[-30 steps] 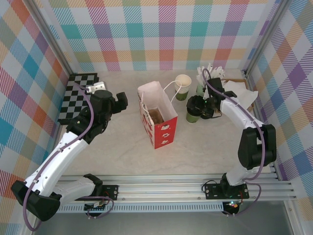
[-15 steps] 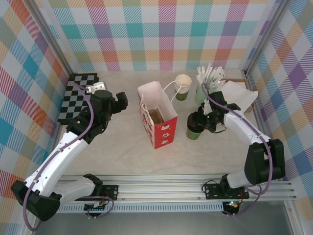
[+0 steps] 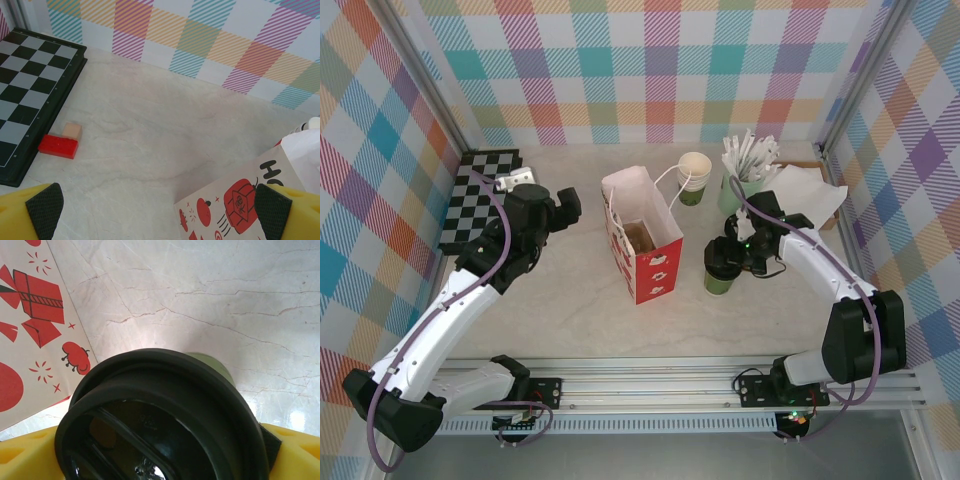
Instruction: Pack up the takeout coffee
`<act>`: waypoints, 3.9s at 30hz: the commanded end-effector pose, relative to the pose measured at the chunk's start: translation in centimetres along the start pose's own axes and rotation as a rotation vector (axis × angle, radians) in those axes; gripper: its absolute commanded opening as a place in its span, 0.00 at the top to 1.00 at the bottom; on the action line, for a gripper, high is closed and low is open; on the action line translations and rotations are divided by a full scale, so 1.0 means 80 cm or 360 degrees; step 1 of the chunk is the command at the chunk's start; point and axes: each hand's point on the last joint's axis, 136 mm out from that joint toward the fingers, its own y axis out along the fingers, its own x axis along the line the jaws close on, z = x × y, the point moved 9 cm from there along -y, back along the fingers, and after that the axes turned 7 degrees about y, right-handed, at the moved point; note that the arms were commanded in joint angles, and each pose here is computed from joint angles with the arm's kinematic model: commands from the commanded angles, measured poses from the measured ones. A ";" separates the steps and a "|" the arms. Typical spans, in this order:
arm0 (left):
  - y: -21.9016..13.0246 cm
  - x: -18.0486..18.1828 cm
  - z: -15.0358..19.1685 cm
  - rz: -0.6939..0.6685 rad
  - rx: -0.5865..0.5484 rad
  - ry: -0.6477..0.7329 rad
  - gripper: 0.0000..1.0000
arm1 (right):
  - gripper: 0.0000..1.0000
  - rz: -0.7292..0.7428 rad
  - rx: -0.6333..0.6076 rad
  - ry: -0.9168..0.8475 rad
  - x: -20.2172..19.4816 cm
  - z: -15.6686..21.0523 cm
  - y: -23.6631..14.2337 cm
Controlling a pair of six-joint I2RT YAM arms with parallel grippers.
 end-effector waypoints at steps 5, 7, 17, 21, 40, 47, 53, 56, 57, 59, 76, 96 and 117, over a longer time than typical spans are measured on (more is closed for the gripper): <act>0.004 0.005 0.004 -0.0024 0.0023 -0.0007 0.00 | 0.08 0.0039 0.0002 -0.0055 0.002 0.004 -0.008; 0.005 0.004 0.004 -0.0023 0.0025 -0.0007 0.00 | 0.06 0.0063 -0.0004 -0.0050 0.002 0.004 -0.011; 0.008 0.002 0.004 -0.0023 0.0034 0.0000 0.00 | 0.00 0.0497 -0.0084 -0.0011 0.004 0.008 -0.037; 0.008 0.002 0.005 -0.0020 0.0046 0.0008 0.00 | 0.00 0.0512 -0.0034 -0.0019 0.016 0.009 -0.040; -0.005 0.019 0.013 -0.0105 0.0037 0.0016 0.00 | 0.00 0.0586 0.0115 -0.0001 0.039 -0.002 -0.021; -0.007 0.021 0.014 -0.0114 0.0041 0.0027 0.00 | 0.00 0.0561 0.0061 0.0012 0.044 -0.006 -0.029; -0.005 0.021 0.016 -0.0124 0.0049 0.0032 0.00 | 0.00 0.0631 0.0142 -0.0002 0.039 -0.003 -0.012; -0.005 0.021 0.017 -0.0119 0.0054 0.0033 0.00 | 0.00 0.0671 0.0165 -0.0005 0.036 -0.003 -0.006; -0.005 0.021 0.018 -0.0119 0.0057 0.0036 0.00 | 0.00 0.0686 0.0165 -0.0006 0.035 -0.003 -0.006; -0.005 0.022 0.018 -0.0122 0.0059 0.0039 0.00 | 0.00 0.0702 0.0175 -0.0010 0.034 -0.003 -0.004; 0.000 0.018 0.020 -0.0111 0.0081 0.0047 0.00 | 0.00 0.0725 0.0217 -0.0006 0.029 -0.002 0.011; -0.001 0.020 0.021 -0.0126 0.0088 0.0061 0.00 | 0.14 0.0786 0.0233 0.0019 0.026 0.002 0.002; 0.018 -0.014 0.000 0.0042 0.0227 0.0026 0.00 | 0.45 0.0727 0.0102 -0.0070 0.038 0.003 -0.041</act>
